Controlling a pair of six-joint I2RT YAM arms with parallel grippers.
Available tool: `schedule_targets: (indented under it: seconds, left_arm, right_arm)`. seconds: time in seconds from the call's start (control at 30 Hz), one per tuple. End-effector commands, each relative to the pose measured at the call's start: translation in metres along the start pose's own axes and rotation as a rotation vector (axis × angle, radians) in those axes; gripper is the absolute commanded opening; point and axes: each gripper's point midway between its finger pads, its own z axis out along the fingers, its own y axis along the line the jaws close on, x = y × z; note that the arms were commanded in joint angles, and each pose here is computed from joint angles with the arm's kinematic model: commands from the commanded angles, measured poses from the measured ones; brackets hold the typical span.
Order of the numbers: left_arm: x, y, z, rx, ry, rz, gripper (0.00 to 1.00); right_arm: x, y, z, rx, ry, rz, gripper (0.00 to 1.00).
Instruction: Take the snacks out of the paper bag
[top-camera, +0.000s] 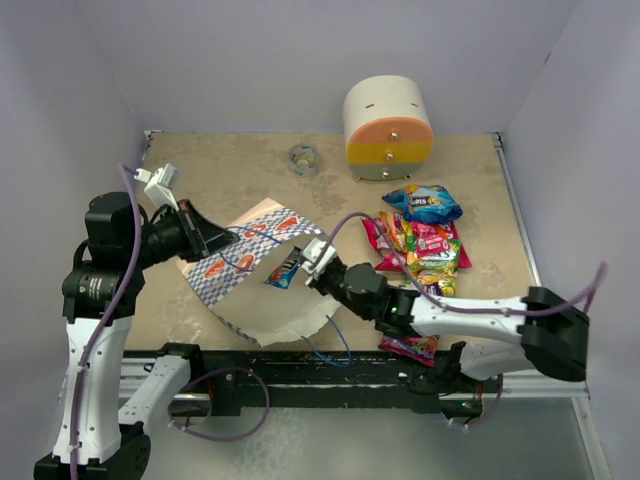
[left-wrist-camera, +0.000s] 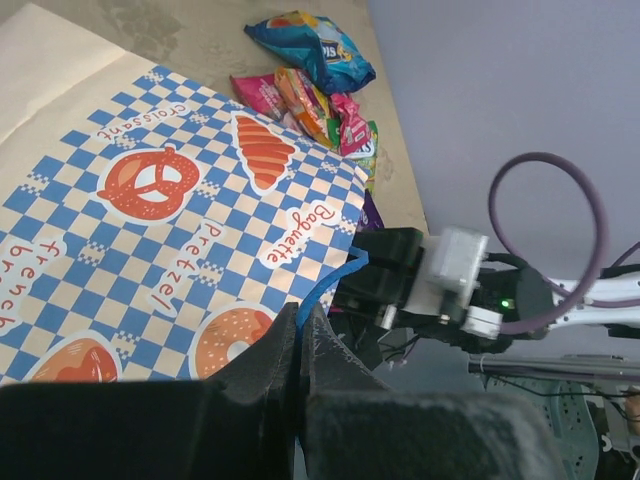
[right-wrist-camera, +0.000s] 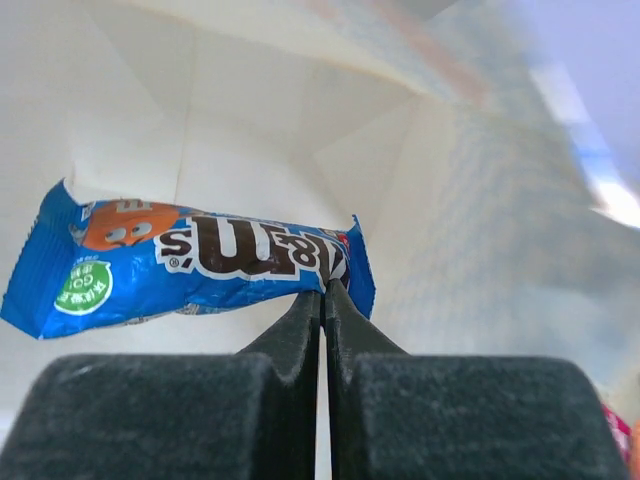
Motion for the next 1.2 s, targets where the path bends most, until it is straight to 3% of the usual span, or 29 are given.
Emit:
schedule_targets:
  seconds: [0.0,0.3,0.73,0.9,1.17]
  left_arm:
    - [-0.031,-0.018,-0.002,0.034,-0.105,0.054,0.0]
    - [-0.053,-0.011,0.013,0.009,-0.134,0.02,0.0]
    - [-0.061,0.0,0.024,-0.031,-0.135,-0.02,0.0]
    - [-0.066,-0.004,0.027,-0.015,-0.126,-0.032,0.0]
    - [-0.098,-0.037,0.039,0.133,-0.138,-0.071,0.0]
  right_arm:
    - [-0.03,-0.021,-0.037,0.023,-0.005,0.075,0.0]
    - [-0.082,-0.074,-0.103,0.123,-0.072,0.086,0.0]
    - [-0.142,-0.17,-0.152,0.553,-0.092,0.133,0.0]
    - [-0.132,-0.212,-0.149,0.696,-0.05,0.219,0.0]
    - [-0.056,-0.277,-0.138,0.859,0.127,0.32,0.0]
